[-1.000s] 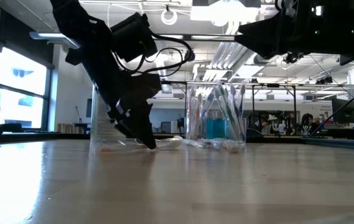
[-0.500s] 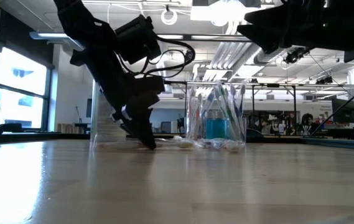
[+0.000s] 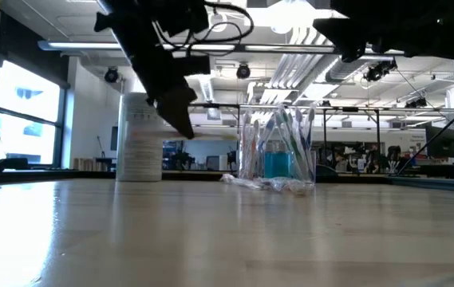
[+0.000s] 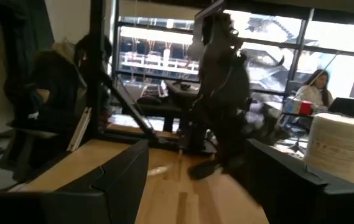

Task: Pick & Place toothbrushing station
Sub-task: Put the orange toothbrush into the transparent organizer, then put the green toothbrush into the transparent organizer

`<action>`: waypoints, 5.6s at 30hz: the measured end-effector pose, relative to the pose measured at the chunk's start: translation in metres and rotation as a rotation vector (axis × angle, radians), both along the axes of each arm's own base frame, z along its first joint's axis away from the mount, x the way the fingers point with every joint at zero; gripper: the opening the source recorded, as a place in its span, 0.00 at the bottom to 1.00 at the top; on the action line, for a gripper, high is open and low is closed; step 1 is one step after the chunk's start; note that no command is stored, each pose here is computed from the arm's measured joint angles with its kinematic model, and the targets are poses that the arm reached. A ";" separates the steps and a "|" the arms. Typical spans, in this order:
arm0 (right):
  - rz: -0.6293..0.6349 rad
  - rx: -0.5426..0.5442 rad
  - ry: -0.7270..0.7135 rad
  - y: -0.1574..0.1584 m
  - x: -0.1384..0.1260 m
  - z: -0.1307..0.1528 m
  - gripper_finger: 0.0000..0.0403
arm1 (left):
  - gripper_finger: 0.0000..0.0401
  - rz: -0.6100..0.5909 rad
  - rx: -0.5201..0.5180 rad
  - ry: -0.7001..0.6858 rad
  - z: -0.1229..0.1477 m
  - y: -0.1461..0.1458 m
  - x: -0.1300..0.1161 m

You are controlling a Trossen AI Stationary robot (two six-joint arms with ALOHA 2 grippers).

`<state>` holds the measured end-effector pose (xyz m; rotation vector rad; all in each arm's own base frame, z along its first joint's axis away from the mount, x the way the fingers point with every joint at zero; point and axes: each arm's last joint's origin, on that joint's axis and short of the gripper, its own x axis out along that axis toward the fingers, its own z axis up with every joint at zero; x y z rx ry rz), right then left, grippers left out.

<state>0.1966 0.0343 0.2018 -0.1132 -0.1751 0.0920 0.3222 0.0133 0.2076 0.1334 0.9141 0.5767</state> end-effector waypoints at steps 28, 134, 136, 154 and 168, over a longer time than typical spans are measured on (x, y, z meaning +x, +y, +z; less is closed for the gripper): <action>0.133 0.140 0.060 0.051 -0.016 -0.003 0.63 | 0.01 -0.460 0.048 -1.099 0.006 0.103 0.005; 0.297 0.260 0.133 0.087 -0.014 -0.032 0.63 | 0.52 -0.127 -0.156 -1.195 -0.036 0.179 0.086; 0.298 0.261 0.133 0.087 -0.014 -0.032 0.63 | 0.52 -0.175 -0.147 -1.188 -0.033 0.178 0.086; 0.318 0.260 0.136 0.091 -0.017 -0.032 0.63 | 0.52 -0.622 -0.116 -0.935 0.057 0.118 0.072; 0.116 0.194 0.104 0.085 -0.015 -0.032 0.63 | 0.52 -0.906 -0.439 -0.114 0.084 -0.031 -0.015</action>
